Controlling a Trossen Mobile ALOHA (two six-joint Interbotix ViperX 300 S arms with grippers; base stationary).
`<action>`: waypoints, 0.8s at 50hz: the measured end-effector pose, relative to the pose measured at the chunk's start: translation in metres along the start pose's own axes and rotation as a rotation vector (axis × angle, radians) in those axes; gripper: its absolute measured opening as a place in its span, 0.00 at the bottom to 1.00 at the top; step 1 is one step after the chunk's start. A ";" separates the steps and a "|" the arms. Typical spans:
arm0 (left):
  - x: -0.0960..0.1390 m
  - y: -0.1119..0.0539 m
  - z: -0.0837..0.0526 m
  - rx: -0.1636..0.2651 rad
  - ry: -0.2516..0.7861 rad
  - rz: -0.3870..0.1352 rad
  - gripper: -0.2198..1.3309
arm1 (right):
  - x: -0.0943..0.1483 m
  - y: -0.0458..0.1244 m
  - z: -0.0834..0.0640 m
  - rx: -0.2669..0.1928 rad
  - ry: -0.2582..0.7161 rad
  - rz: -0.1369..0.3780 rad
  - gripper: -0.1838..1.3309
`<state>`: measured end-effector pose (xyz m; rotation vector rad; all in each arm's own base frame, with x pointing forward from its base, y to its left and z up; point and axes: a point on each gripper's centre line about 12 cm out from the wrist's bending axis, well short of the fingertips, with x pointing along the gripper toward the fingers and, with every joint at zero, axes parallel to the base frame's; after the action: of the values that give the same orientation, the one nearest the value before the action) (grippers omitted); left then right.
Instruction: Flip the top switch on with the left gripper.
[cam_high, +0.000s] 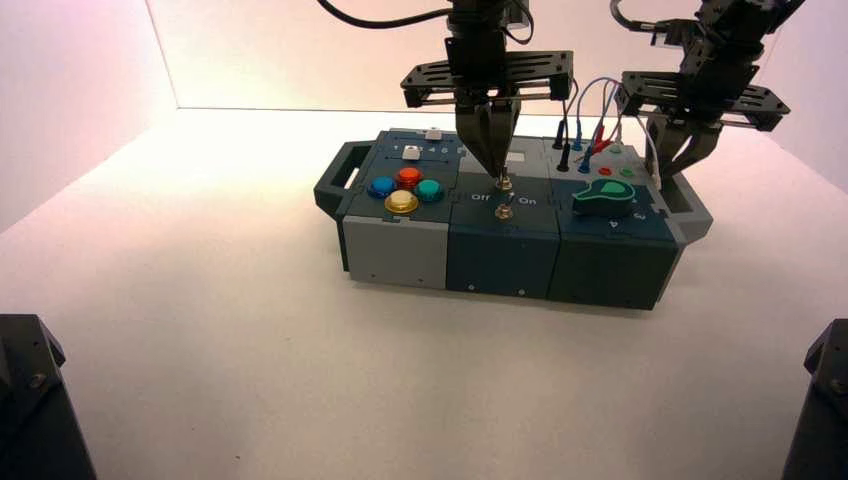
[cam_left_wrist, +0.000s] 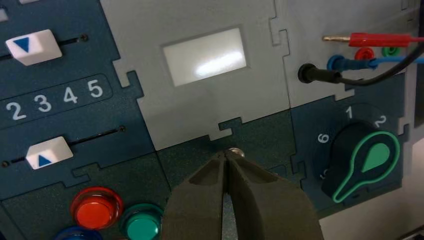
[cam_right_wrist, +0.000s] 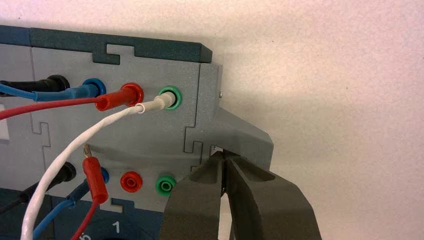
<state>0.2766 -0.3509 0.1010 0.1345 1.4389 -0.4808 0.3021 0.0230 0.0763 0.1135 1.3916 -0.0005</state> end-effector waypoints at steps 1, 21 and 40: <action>0.000 -0.001 0.000 0.005 0.000 0.000 0.04 | 0.000 0.000 0.000 0.000 0.000 0.000 0.02; -0.007 -0.029 -0.005 0.050 0.006 -0.026 0.04 | 0.000 0.001 0.000 0.000 -0.004 0.003 0.02; -0.016 -0.027 -0.005 0.070 -0.002 -0.029 0.04 | 0.000 0.001 0.000 -0.001 -0.004 0.003 0.02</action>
<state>0.2608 -0.3701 0.1209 0.1696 1.4241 -0.5553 0.3017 0.0241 0.0767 0.1151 1.3871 0.0021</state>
